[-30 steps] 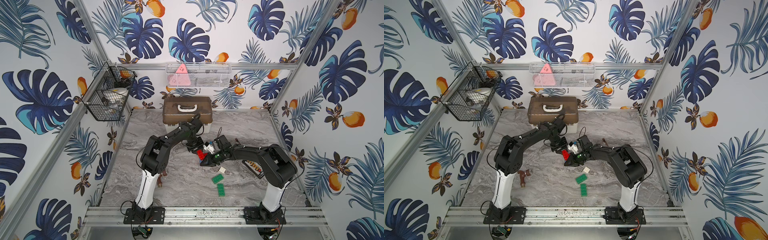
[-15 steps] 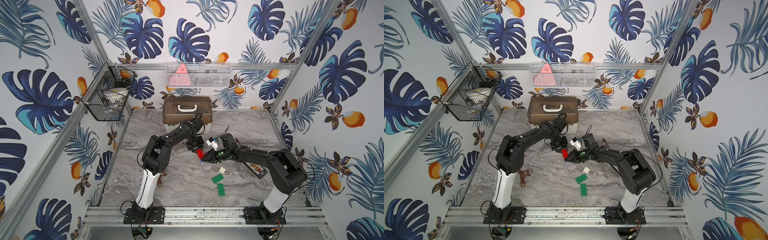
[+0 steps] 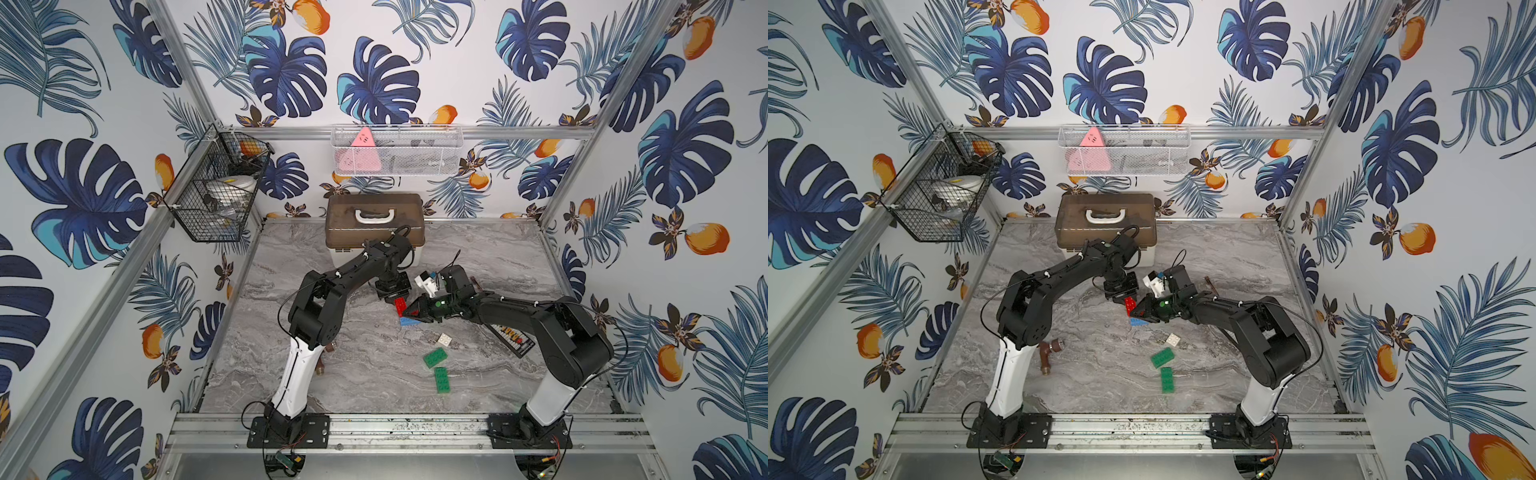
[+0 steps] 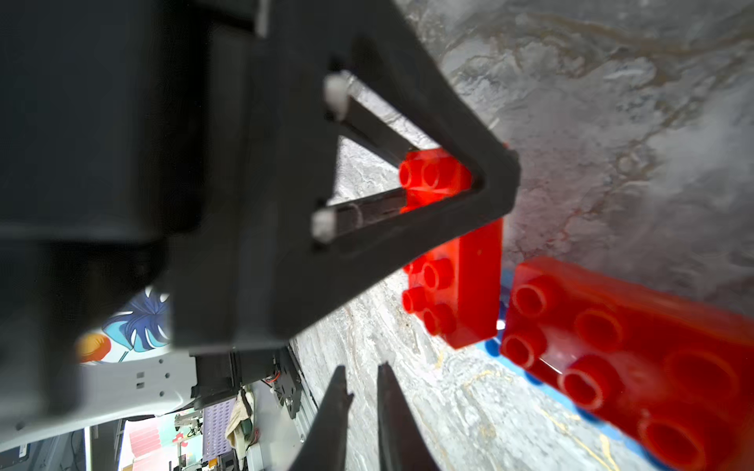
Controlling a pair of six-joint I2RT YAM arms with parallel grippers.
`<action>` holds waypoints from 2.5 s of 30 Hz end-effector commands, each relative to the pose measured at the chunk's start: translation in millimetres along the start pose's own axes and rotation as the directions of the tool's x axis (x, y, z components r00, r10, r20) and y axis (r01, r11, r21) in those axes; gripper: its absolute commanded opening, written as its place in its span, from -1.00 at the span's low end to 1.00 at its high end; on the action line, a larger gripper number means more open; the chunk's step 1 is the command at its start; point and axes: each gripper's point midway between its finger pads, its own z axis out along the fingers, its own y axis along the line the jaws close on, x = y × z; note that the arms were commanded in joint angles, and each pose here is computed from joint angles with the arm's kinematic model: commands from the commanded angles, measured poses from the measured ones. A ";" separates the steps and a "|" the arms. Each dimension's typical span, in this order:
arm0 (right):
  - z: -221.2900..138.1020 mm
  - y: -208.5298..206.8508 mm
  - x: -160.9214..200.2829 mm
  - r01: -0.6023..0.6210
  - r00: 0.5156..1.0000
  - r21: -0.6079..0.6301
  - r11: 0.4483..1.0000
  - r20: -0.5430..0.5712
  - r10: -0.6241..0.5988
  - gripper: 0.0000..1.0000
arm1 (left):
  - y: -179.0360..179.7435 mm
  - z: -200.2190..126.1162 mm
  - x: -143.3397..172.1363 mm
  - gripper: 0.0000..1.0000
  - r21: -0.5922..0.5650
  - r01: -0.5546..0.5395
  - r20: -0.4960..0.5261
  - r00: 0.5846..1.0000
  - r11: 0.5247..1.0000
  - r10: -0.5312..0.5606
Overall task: Assemble a small pinwheel with lego
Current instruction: Assemble the lego brick with the lego brick, then pick up the lego brick from the center of the board.
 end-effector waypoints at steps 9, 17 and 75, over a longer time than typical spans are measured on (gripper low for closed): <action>6.9 -10.0 -14.4 -0.039 0.999 0.043 0.998 0.030 0.038 -0.65 | -2.3 6.5 1.3 -1.00 0.013 0.008 -0.017 1.000 1.000 -0.007; 8.6 -26.7 -10.5 -0.068 0.998 0.104 0.992 0.017 0.067 -0.66 | -3.8 8.2 2.4 -1.00 0.029 0.020 -0.020 1.000 0.999 -0.020; -25.8 27.5 -65.6 -0.169 0.980 -0.283 0.944 0.049 0.190 -0.53 | -43.7 -156.1 21.3 0.61 0.156 -0.752 0.735 0.522 0.641 0.433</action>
